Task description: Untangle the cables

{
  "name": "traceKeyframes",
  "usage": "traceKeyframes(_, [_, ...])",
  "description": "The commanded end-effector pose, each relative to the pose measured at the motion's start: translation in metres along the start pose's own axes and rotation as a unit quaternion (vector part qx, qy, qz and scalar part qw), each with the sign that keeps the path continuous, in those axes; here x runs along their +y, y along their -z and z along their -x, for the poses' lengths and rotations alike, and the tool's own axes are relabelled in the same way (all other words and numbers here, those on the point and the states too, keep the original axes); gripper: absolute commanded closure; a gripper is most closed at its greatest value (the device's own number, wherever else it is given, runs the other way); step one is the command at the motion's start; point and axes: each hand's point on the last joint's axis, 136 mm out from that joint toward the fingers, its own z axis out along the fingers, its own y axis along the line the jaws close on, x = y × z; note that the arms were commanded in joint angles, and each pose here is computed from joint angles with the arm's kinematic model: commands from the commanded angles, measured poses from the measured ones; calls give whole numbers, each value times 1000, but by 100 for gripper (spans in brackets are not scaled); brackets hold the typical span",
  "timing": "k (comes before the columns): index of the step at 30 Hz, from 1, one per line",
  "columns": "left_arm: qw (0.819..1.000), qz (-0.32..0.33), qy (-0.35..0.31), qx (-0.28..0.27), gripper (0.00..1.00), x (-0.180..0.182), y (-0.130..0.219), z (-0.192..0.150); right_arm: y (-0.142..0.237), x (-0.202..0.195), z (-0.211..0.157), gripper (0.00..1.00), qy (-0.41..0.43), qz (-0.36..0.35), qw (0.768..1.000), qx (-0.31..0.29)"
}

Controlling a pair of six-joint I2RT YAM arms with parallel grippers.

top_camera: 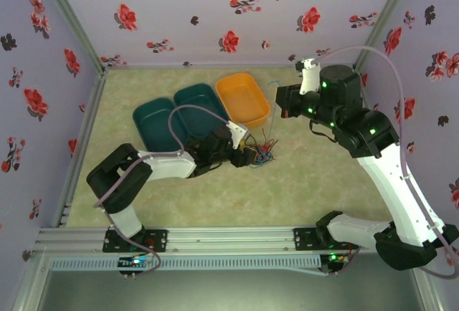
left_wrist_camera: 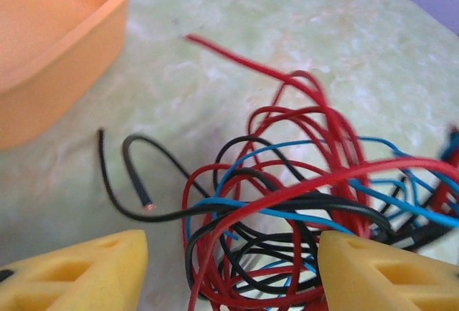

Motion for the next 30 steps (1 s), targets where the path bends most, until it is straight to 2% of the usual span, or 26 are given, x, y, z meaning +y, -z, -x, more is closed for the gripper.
traceKeyframes(1, [996,-37,-78,-20,34,-16,-9,10,12,1,17,100,23,-12,999,-31])
traceKeyframes(4, [994,-52,-95,-22,34,-20,-18,10,17,5,25,100,26,-6,999,-44])
traceKeyframes(8, [991,-77,-100,-32,40,-27,-31,9,22,10,34,100,28,3,998,-61])
traceKeyframes(9, [991,-82,-101,-33,45,-28,-33,10,23,10,36,100,28,3,998,-64])
traceKeyframes(12, [991,-85,-97,-32,72,-29,-40,8,28,13,41,100,28,6,997,-72])
traceKeyframes(14, [991,-86,-93,-35,85,-29,-40,8,34,14,46,100,32,5,996,-78])
traceKeyframes(17, [991,-85,-93,-34,90,-29,-38,6,42,14,52,100,38,-3,996,-84])
traceKeyframes(20, [992,-83,-93,-34,100,-29,-34,6,53,17,61,100,44,-4,994,-96])
traceKeyframes(30, [996,-53,-69,-28,100,-18,-12,-8,88,20,93,100,68,-22,985,-157])
